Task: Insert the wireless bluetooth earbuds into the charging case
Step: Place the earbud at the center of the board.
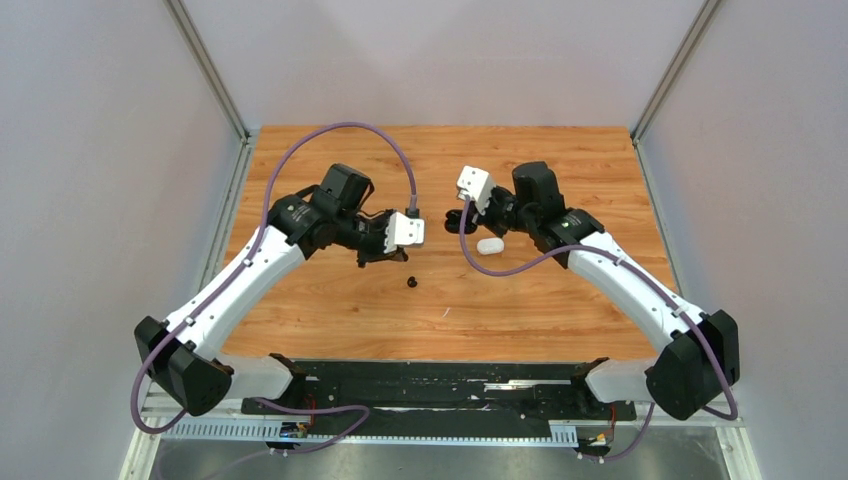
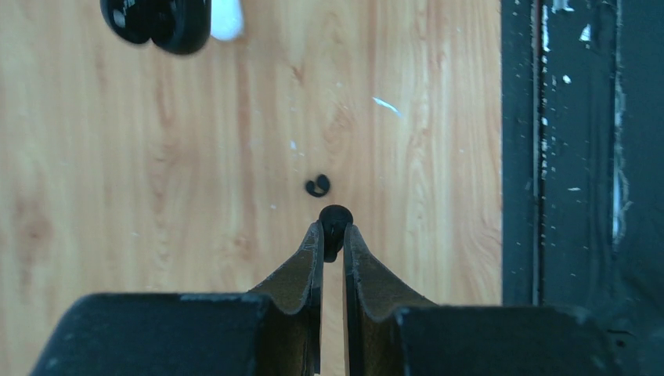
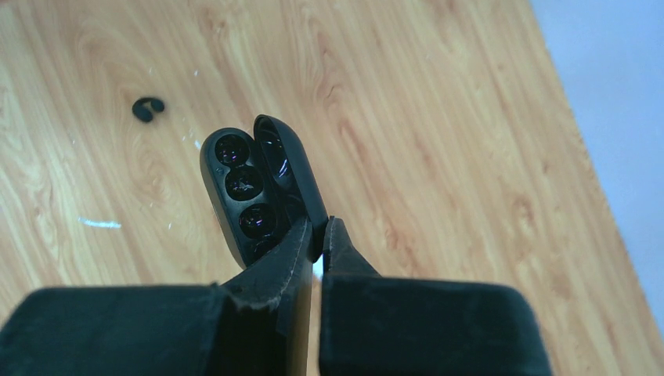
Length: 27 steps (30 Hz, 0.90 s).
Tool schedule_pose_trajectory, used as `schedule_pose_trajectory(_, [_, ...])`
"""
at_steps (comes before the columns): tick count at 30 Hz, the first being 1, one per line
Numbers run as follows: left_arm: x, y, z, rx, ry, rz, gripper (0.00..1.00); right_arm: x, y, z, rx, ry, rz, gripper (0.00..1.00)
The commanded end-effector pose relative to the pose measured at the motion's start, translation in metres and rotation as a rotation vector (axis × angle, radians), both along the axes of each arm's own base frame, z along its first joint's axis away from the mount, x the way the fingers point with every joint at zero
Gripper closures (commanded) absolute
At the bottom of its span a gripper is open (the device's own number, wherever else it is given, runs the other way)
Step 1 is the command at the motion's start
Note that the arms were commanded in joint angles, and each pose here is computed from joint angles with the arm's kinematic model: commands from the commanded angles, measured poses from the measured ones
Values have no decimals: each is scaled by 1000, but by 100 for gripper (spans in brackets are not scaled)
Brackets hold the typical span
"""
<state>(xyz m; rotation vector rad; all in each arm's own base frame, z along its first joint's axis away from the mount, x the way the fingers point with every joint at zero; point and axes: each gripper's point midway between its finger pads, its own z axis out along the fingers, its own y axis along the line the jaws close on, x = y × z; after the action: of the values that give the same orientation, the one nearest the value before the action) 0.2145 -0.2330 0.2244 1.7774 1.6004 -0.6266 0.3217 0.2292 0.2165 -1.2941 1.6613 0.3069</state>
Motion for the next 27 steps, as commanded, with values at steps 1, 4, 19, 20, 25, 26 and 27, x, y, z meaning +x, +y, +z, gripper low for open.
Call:
schedule_pose_trajectory(1, [-15,1,-36,32,203,26,85,-17,-13,-5,20,13,-12,100])
schedule_pose_trajectory(4, [-8,5,-76,152,339,74,84,-27,-18,-13,15,25,-8,100])
schedule_pose_trajectory(19, [45,11,-200,481,616,249,69,-27,-20,-12,19,61,-28,100])
schedule_pose_trajectory(20, [47,11,-202,477,612,252,66,-27,-20,-13,19,64,-28,100])
schedule_pose_trajectory(25, [51,13,-203,466,633,267,57,-24,-20,-13,14,68,-35,100])
schedule_pose_trajectory(26, [54,13,-201,459,637,272,56,-23,-20,-13,12,69,-36,100])
schedule_pose_trajectory(27, [56,16,-202,456,650,284,56,-22,-20,-13,13,71,-36,100])
